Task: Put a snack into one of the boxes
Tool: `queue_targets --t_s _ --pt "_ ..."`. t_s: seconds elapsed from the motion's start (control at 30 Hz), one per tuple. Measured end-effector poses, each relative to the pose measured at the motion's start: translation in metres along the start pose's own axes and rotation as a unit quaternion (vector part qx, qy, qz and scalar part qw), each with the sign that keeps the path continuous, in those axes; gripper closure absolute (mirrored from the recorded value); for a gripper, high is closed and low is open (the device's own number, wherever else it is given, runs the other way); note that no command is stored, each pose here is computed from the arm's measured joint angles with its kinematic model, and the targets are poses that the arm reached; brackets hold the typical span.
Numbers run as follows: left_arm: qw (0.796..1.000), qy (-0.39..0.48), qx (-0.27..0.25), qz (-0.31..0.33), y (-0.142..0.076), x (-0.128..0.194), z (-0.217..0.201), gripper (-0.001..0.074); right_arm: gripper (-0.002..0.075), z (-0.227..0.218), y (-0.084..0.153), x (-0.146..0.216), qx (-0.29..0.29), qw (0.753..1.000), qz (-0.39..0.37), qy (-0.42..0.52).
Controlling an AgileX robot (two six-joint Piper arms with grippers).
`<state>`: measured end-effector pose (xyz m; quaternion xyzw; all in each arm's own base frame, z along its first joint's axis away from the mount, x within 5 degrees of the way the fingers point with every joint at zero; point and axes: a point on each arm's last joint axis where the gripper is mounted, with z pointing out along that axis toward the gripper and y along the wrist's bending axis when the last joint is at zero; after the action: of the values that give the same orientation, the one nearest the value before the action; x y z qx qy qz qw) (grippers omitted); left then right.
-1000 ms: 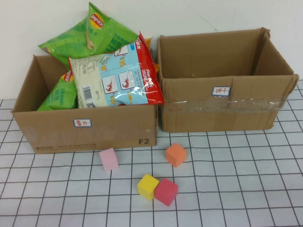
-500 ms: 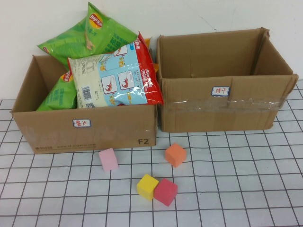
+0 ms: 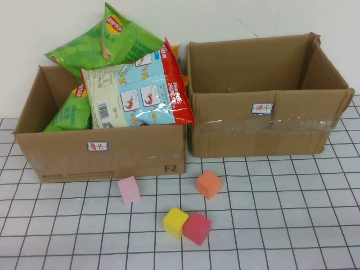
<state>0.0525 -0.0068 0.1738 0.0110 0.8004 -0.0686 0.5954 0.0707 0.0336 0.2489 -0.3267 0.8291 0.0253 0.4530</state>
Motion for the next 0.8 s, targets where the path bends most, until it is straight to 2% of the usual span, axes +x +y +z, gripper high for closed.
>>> queue_targets --t_s 0.23,0.3,0.4,0.43,0.6,0.8 --pt "1.000 0.001 0.000 0.004 0.000 0.000 0.000 0.0736 0.0727 -0.002 0.000 0.000 0.002 1.000 0.002 -0.006" --pt "1.000 0.002 0.000 0.005 0.000 0.000 0.000 0.0736 0.0727 -0.006 -0.003 0.002 0.019 1.000 0.009 -0.016" --pt "1.000 0.003 0.000 0.006 0.000 0.000 0.000 0.0736 0.0727 -0.016 -0.011 0.006 0.068 0.997 0.030 -0.034" --pt "1.000 0.003 0.000 0.006 0.000 0.000 0.000 0.0736 0.0727 -0.023 -0.015 0.009 0.105 0.992 0.053 -0.046" --pt "1.000 0.003 0.000 0.006 0.000 0.000 0.000 0.0736 0.0727 -0.045 -0.020 0.020 0.213 0.968 0.113 -0.071" --pt "1.000 0.003 0.000 0.007 0.000 0.000 0.000 0.0736 0.0727 -0.057 -0.016 0.031 0.287 0.940 0.154 -0.097"
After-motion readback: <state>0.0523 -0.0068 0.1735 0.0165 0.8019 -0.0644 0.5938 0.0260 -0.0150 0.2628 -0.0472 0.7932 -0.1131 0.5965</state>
